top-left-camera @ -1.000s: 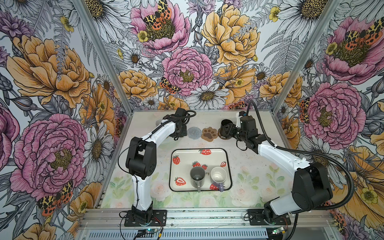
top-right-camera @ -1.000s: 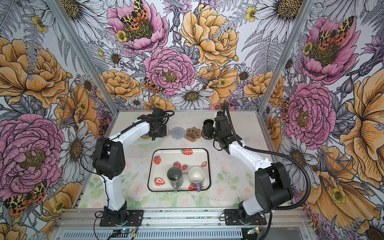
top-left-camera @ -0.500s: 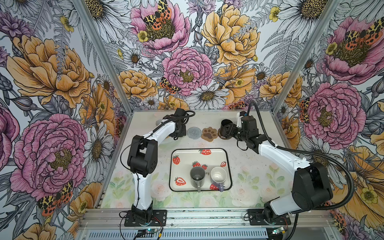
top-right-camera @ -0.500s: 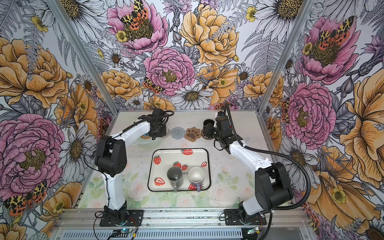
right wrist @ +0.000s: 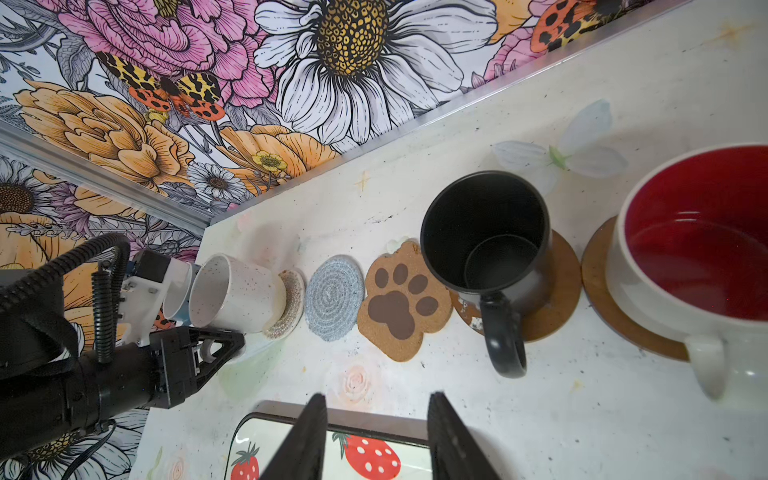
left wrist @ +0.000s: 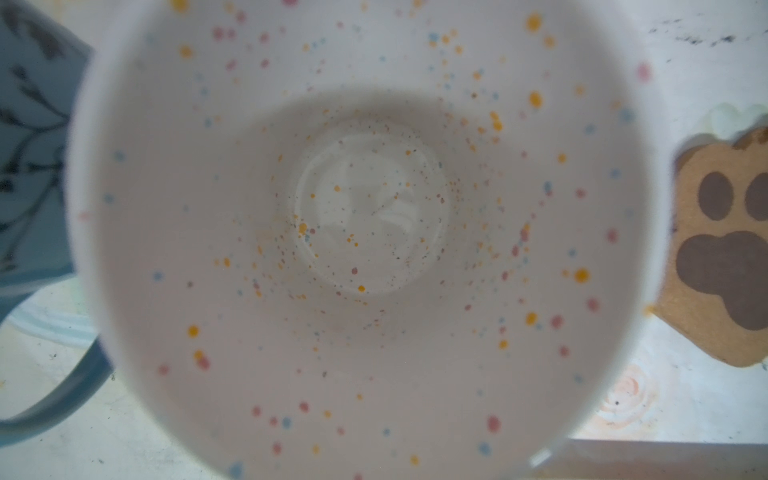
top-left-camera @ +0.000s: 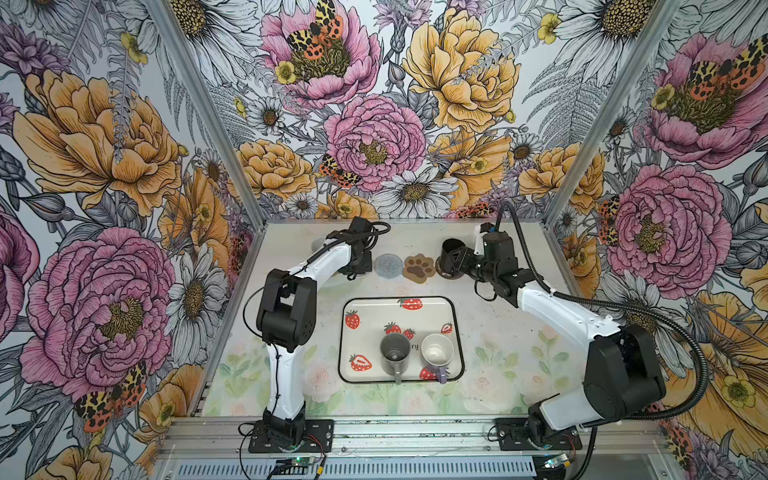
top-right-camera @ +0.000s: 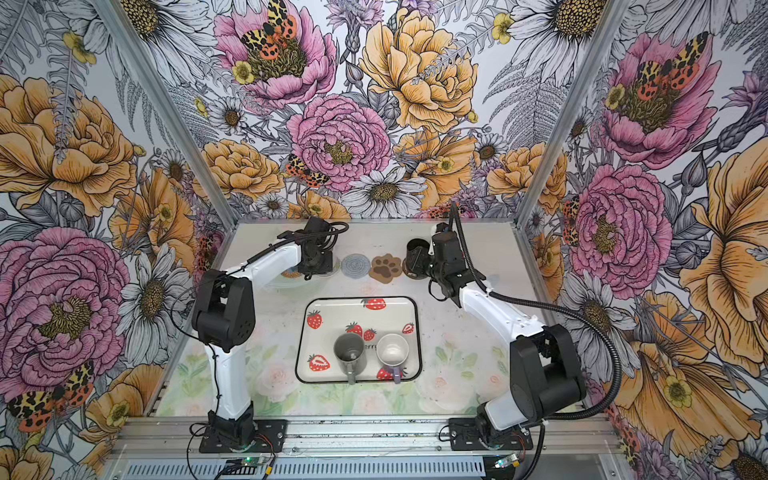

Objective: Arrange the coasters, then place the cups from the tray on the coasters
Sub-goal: 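Lower the speckled white mug onto the multicolour woven coaster beside the blue mug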

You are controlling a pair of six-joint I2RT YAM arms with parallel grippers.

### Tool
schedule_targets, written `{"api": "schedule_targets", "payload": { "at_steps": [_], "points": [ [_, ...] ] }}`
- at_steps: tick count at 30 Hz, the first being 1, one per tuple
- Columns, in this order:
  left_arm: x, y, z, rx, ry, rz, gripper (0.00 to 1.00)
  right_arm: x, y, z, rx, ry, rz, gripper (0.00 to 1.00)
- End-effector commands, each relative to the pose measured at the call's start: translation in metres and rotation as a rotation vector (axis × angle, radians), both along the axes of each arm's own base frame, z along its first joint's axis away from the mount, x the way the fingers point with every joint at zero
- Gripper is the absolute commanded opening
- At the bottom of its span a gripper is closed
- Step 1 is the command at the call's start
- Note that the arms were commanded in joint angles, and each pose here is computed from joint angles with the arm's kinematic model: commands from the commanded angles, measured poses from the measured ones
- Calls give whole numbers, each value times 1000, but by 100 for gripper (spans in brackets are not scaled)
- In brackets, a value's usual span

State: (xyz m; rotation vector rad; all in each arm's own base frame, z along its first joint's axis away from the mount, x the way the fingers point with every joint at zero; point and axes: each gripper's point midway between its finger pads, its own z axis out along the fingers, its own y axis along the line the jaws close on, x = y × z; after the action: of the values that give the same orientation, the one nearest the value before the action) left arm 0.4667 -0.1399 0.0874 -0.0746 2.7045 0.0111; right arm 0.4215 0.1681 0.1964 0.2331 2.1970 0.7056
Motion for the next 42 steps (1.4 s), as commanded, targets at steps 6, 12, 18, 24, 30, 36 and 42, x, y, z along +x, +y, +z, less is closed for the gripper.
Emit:
{"api": "schedule_targets", "payload": {
  "at_steps": [6,12,18,24,30,36,42],
  "points": [
    [32,0,25,-21,-122,11,0,4,1,6,26,-20,-2,41],
    [34,1,23,-25,-120,19,0,4,1,7,28,-22,0,41],
    [31,0,19,-32,-109,17,0,4,2,8,31,-26,4,41],
    [28,-1,13,-33,-92,13,0,4,2,10,33,-29,2,40],
    [26,-1,8,-39,-78,11,0,2,1,10,33,-28,2,40],
    [25,-4,4,-48,-66,7,0,2,1,9,33,-26,1,40],
    [25,-4,3,-54,-60,3,0,1,0,9,32,-28,-2,40]
  ]
}}
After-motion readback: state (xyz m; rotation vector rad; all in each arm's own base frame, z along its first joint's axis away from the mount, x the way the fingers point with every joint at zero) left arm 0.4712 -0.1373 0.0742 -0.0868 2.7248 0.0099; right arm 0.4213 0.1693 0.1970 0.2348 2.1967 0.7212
